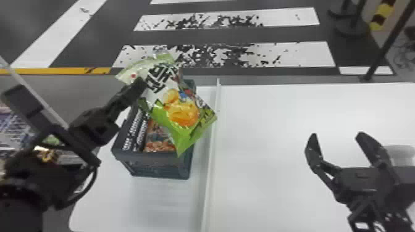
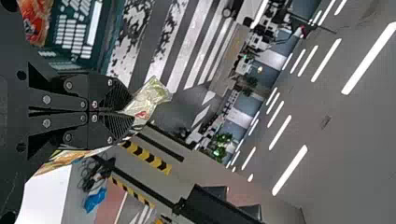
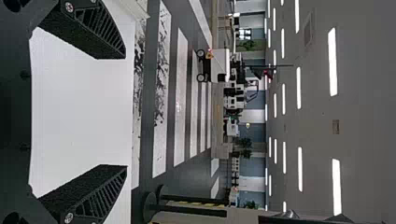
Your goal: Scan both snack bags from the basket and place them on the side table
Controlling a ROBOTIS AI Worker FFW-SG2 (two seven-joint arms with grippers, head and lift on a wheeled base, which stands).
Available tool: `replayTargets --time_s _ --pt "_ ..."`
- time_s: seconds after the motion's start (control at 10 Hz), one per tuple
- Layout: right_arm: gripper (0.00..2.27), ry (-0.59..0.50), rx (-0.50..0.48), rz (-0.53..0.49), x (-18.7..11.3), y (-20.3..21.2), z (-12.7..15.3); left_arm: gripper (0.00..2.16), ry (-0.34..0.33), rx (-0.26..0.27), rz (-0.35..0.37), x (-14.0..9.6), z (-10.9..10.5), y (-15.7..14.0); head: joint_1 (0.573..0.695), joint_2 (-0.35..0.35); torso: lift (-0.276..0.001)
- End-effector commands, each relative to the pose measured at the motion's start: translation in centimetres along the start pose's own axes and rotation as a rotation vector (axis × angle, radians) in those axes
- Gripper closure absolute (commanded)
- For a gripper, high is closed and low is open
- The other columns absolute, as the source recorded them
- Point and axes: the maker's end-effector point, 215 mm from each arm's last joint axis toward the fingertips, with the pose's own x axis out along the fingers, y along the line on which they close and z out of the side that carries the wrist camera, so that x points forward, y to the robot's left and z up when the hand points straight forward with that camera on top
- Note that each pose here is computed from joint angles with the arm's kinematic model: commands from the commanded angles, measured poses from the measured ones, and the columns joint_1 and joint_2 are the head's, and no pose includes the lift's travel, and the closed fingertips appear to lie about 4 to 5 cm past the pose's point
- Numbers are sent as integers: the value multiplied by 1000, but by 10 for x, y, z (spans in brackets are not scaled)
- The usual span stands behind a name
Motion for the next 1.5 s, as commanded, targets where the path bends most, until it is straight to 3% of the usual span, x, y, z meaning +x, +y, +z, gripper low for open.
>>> replayTargets --time_s 0.0,0.1,0.4,0.6,0.8,0.9,1.0,1.1,1.3,1.4 --pt "87 3 2 -1 1 0 -1 2132 54 -63 -73 30 -52 -22 695 104 -75" --pt "87 4 1 -5 0 -2 -1 2132 74 -20 -107 54 -87 -40 695 57 -75" --pt "87 9 -5 -18 -2 -10 -4 2132 151 31 -218 107 -174 -98 695 -84 -75" --pt "87 8 -5 -18 -1 -10 -3 2132 187 28 -293 124 -213 -134 695 -159 -75" --pt "87 9 -2 -19 -1 -10 -4 2061 270 40 -343 139 -258 -153 695 -233 -75" --pt "83 11 -2 -19 -2 -10 -5 1308 314 117 -356 143 -272 -163 695 -261 -75" --pt "83 9 -3 -21 -2 -12 -4 -2 355 192 -357 142 -286 -165 695 -285 -75" --pt "83 11 -3 -24 -2 -14 -5 -2 356 221 -335 140 -288 -162 695 -295 -75" --pt "73 11 -3 -24 -2 -14 -5 70 296 292 -257 141 -255 -146 695 -302 -75" --pt "83 11 -1 -24 -2 -14 -5 70 261 357 -184 141 -234 -128 695 -283 -75"
